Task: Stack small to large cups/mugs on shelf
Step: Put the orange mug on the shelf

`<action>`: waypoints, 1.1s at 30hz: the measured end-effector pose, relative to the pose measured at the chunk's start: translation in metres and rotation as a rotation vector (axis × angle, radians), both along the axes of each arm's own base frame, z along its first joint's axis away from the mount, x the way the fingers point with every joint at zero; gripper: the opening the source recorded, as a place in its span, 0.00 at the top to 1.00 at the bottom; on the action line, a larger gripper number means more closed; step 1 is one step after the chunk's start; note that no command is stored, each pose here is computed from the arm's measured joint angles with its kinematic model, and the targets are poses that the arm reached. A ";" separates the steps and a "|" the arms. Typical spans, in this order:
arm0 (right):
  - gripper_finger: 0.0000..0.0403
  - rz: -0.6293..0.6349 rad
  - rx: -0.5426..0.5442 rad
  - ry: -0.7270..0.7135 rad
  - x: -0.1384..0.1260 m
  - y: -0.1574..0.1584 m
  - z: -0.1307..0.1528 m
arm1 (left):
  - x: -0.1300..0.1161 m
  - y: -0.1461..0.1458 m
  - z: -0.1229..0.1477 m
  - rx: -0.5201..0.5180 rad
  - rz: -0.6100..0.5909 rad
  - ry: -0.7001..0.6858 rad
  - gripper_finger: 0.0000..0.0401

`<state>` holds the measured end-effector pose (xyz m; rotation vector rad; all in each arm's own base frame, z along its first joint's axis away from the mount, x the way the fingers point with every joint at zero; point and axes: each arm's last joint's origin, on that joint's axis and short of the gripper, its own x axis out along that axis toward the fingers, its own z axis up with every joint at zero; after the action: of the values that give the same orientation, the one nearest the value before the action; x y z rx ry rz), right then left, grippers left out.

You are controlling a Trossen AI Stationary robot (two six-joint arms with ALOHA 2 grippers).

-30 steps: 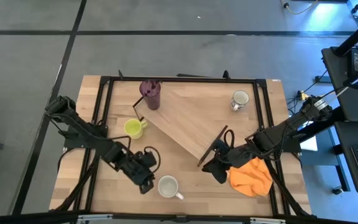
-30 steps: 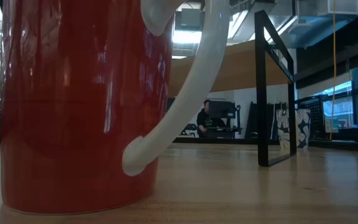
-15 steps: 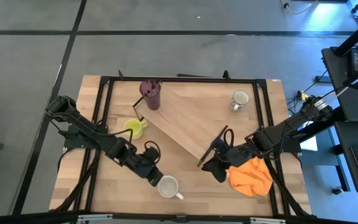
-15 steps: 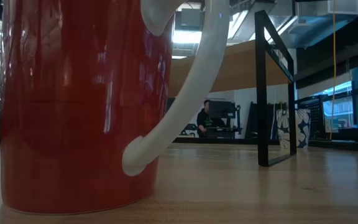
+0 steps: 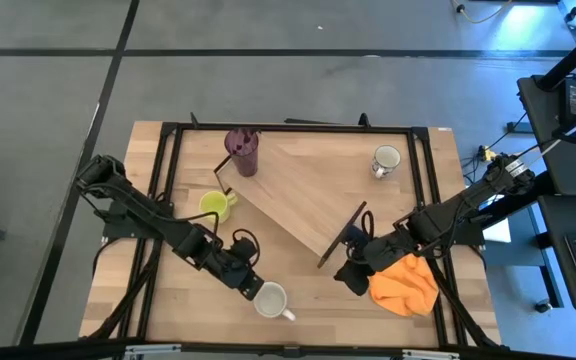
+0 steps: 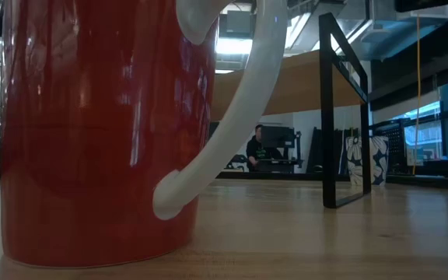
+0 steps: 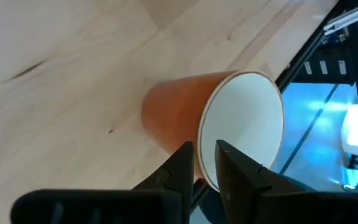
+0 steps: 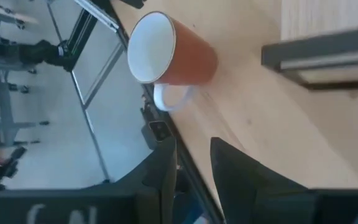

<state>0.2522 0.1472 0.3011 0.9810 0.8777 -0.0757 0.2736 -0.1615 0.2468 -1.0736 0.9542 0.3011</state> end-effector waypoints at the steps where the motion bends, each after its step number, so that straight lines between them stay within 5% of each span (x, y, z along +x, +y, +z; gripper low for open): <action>1: 0.75 -0.010 0.010 0.005 0.000 0.000 0.000 | 0.000 -0.001 0.000 -0.008 -0.007 0.003 0.85; 12: 0.78 -0.053 0.008 0.017 0.003 0.000 -0.004 | 0.006 -0.013 0.004 -0.062 0.012 -0.091 0.85; 27: 0.79 -0.017 -0.035 0.012 0.002 0.000 -0.005 | 0.063 -0.021 0.092 0.013 0.004 -0.440 0.85; 33: 0.79 -0.003 -0.059 0.026 0.001 -0.001 -0.006 | 0.085 -0.033 0.128 0.109 -0.067 -0.342 0.85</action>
<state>0.2531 0.1464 0.2947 0.9279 0.8932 -0.1168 0.3590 -0.1946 0.3751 -0.9537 0.6577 0.1070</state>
